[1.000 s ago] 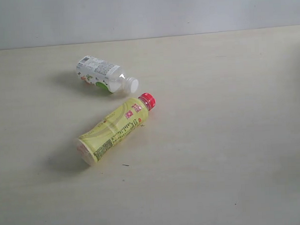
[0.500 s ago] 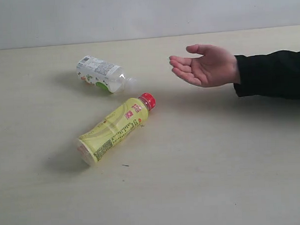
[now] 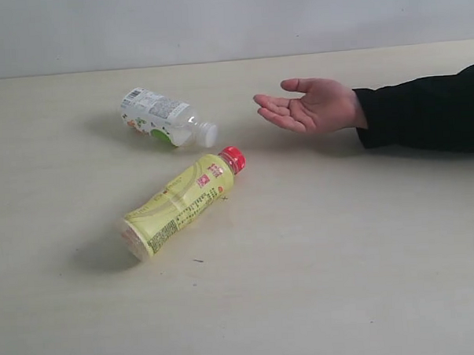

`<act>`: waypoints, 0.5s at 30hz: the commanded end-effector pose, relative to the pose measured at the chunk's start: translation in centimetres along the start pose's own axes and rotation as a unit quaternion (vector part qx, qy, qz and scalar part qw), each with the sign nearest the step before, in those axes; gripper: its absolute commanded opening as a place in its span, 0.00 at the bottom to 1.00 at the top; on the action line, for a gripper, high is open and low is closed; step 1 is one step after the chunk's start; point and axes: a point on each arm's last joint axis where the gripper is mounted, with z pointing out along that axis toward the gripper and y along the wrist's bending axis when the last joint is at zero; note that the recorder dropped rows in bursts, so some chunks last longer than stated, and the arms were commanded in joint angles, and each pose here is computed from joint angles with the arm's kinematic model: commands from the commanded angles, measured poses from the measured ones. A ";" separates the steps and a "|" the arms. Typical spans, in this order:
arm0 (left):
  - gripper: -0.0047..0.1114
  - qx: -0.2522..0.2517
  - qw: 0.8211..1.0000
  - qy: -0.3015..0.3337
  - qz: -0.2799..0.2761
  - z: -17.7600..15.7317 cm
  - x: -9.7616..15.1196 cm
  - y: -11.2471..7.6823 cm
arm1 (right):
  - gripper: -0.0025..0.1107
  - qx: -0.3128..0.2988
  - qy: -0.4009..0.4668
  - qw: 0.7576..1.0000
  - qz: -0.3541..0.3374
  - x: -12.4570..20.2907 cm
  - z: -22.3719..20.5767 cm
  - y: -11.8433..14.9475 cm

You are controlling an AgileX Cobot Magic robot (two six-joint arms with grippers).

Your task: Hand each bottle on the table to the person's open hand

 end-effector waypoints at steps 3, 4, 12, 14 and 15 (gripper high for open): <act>0.04 -0.043 0.978 0.142 0.148 4.0 -3.3 -6.1 | 0.02 0.000 -0.003 1.000 -0.002 0.0 -0.1 0.0; 0.04 -0.035 0.971 0.165 0.171 4.8 -3.3 -7.9 | 0.02 0.000 -0.003 1.000 -0.002 0.0 -0.1 0.0; 0.04 -0.008 0.910 0.326 0.255 12.1 1.6 -15.7 | 0.02 0.000 -0.003 1.000 -0.002 0.0 -0.1 0.0; 0.04 0.002 0.906 0.347 0.242 13.9 3.1 -15.6 | 0.02 0.000 -0.003 1.000 -0.002 0.0 -0.1 0.0; 0.04 0.009 0.906 0.360 0.223 14.9 3.9 -15.3 | 0.02 0.000 -0.003 1.000 -0.002 0.0 -0.1 0.0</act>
